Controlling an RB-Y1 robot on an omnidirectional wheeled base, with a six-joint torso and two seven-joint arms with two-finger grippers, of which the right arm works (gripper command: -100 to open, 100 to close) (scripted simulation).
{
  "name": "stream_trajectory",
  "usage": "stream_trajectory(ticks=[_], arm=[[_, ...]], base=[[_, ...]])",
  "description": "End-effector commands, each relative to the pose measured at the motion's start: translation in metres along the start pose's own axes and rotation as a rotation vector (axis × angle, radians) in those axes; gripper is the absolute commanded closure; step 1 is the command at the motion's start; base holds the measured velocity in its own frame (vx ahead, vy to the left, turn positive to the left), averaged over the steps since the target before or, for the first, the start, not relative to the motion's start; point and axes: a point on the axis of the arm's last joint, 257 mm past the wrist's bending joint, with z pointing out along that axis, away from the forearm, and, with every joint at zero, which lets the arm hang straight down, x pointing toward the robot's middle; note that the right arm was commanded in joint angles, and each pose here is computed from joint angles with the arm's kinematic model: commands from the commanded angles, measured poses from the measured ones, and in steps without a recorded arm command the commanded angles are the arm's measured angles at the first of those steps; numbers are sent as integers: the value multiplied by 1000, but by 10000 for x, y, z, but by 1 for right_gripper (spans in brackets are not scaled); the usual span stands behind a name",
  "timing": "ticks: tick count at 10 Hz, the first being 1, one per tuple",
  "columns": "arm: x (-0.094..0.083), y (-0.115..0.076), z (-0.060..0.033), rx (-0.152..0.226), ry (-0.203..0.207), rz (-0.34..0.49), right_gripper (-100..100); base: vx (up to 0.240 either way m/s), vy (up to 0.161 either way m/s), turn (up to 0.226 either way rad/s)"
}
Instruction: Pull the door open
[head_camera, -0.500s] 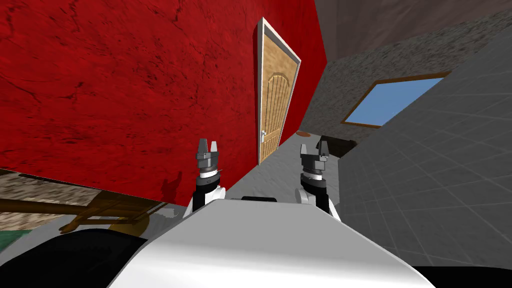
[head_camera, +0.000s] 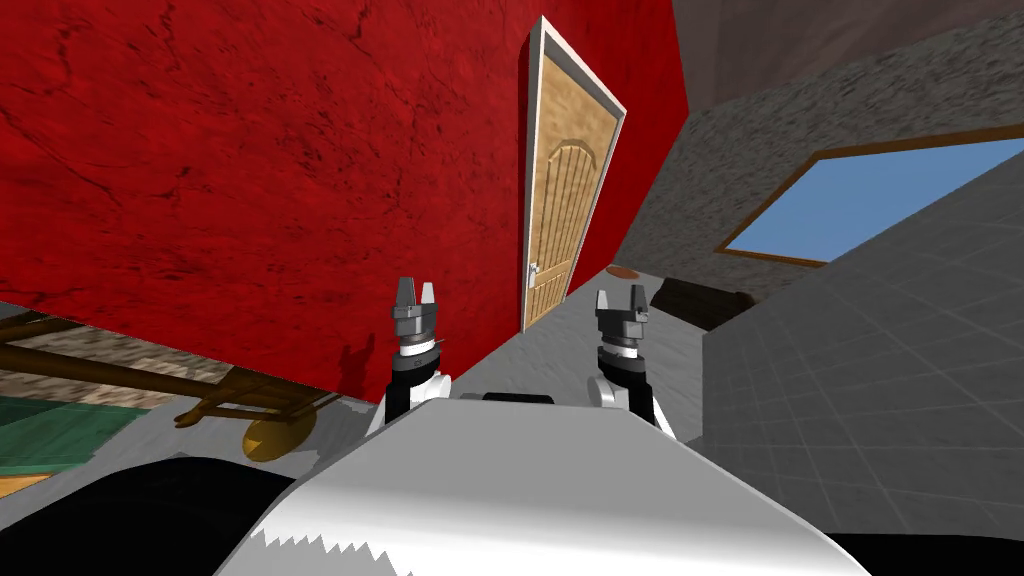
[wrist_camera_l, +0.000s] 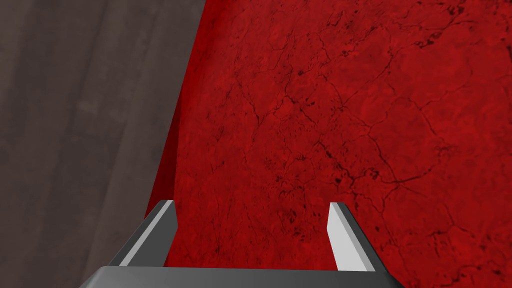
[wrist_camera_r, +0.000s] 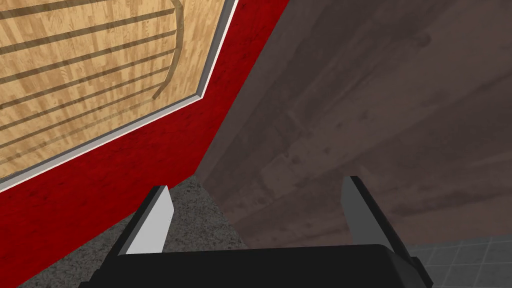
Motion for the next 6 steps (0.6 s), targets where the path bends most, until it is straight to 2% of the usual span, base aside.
stream_trajectory(ticks=[1, 6], arm=[[-2, -66, -14, 12, -3, 47, -100], [-36, -336, -68, 65, -23, 221, -100]], base=[[90, -54, 144], [77, -76, 178]])
